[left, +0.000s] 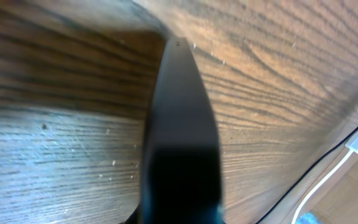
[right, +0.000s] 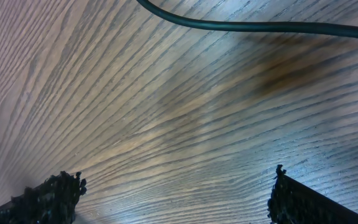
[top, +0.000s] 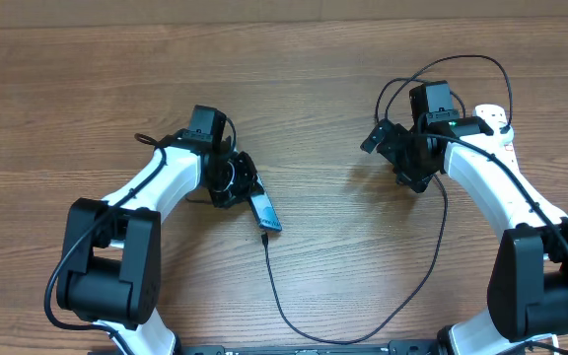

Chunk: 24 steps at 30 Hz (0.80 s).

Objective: Plug charger to phone and switch on socket

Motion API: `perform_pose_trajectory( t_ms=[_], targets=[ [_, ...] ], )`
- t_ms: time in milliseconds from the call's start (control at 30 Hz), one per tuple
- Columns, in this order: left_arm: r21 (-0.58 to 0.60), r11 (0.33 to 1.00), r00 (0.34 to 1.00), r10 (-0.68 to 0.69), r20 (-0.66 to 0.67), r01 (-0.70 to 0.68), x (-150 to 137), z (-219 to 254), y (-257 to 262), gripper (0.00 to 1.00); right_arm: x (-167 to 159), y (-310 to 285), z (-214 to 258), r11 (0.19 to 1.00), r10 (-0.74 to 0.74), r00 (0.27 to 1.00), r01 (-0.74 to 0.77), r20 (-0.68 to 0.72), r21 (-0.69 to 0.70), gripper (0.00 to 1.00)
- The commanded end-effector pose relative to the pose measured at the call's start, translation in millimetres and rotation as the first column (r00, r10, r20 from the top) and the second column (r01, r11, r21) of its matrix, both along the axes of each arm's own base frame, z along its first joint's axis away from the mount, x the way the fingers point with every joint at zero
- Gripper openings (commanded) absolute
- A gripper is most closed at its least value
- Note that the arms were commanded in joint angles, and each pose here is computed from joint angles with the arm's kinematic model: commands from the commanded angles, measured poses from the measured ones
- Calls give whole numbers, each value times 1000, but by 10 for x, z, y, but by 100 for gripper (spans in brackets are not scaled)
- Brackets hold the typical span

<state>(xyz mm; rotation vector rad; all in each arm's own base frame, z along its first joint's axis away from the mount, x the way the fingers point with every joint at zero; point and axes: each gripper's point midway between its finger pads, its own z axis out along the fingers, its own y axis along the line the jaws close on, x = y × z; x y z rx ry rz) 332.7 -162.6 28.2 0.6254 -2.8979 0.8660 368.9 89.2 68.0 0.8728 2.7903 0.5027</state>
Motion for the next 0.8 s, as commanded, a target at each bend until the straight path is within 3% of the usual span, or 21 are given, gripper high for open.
perform_pose_trajectory(
  t_ms=[0, 200, 367, 600, 767],
  targets=[
    [-28, 1000, 999, 9, 46, -8, 98, 116, 11, 4, 31, -12, 18, 1000, 1, 1000, -1, 11, -8, 100],
    [-192, 974, 981, -89, 171, 122, 196, 344, -151, 4, 31, -12, 18, 1000, 1, 1000, -1, 11, -8, 100],
    [-384, 851, 903, -213, 372, 359, 145, 739, -444, 4, 31, -12, 18, 1000, 1, 1000, -1, 11, -8, 100],
    [-445, 715, 801, -272, 533, 539, -3, 992, -573, 4, 31, -12, 18, 1000, 1, 1000, -1, 11, -8, 100],
    [-428, 704, 781, -294, 550, 567, -58, 971, -567, 4, 31, -12, 18, 1000, 1, 1000, -1, 11, -8, 100]
  ],
)
